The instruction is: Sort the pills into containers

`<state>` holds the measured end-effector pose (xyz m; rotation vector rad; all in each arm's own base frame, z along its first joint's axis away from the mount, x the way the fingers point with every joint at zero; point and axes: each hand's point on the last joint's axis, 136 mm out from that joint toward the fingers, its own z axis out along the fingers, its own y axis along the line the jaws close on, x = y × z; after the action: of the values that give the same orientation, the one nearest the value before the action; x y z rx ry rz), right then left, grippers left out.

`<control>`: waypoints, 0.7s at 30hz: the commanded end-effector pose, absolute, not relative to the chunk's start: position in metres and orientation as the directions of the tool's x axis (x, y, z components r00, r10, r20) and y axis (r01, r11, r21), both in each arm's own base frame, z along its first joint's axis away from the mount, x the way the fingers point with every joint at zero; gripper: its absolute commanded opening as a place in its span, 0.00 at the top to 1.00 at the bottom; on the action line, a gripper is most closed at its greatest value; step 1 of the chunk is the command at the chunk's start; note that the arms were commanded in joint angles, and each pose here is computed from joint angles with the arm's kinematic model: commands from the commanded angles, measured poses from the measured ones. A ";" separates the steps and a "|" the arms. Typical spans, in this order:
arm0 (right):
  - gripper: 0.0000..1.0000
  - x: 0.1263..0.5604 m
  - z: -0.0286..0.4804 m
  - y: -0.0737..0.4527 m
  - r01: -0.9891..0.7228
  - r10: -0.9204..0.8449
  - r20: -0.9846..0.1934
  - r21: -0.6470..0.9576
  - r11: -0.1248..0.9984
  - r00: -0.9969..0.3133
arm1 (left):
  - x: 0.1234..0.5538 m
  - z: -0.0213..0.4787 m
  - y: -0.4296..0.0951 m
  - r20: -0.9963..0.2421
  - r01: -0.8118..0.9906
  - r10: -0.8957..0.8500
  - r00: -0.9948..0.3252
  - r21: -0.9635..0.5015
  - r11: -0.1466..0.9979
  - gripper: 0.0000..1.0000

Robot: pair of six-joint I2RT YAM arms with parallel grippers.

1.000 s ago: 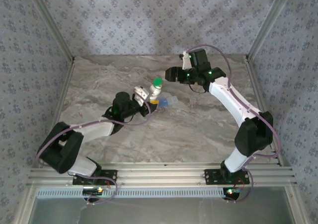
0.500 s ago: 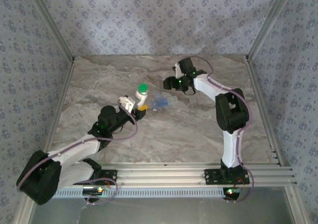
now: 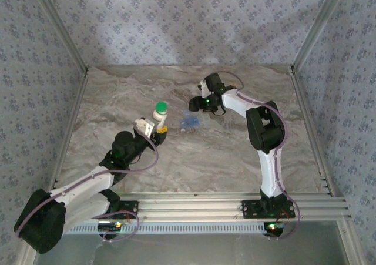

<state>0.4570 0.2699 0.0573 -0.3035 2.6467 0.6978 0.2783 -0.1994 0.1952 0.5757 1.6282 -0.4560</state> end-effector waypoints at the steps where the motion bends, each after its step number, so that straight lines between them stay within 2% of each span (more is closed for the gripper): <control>1: 0.30 0.442 0.053 0.263 -0.308 -0.136 -0.387 0.428 0.849 -0.912 | 0.280 0.195 -0.200 -0.990 0.597 0.100 -0.097 0.022 0.802 1.00; 11: 0.30 0.403 0.066 0.260 -0.261 -0.078 -0.359 0.496 0.828 -0.930 | 0.278 0.185 -0.200 -0.982 0.583 0.099 -0.163 -0.015 0.813 1.00; 15: 0.28 0.384 0.077 0.270 -0.231 -0.020 -0.360 0.554 0.800 -0.933 | 0.278 0.171 -0.200 -0.965 0.572 0.102 -0.242 -0.057 0.818 1.00; 21: 0.28 0.362 0.086 0.300 -0.250 -0.029 -0.335 0.640 0.727 -0.942 | 0.279 0.150 -0.207 -0.922 0.562 0.102 -0.374 -0.137 0.816 1.00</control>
<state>0.3682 0.2823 0.0705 -0.2293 2.6679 0.9116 0.2756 -0.1985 0.1432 0.5288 1.8841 -0.4767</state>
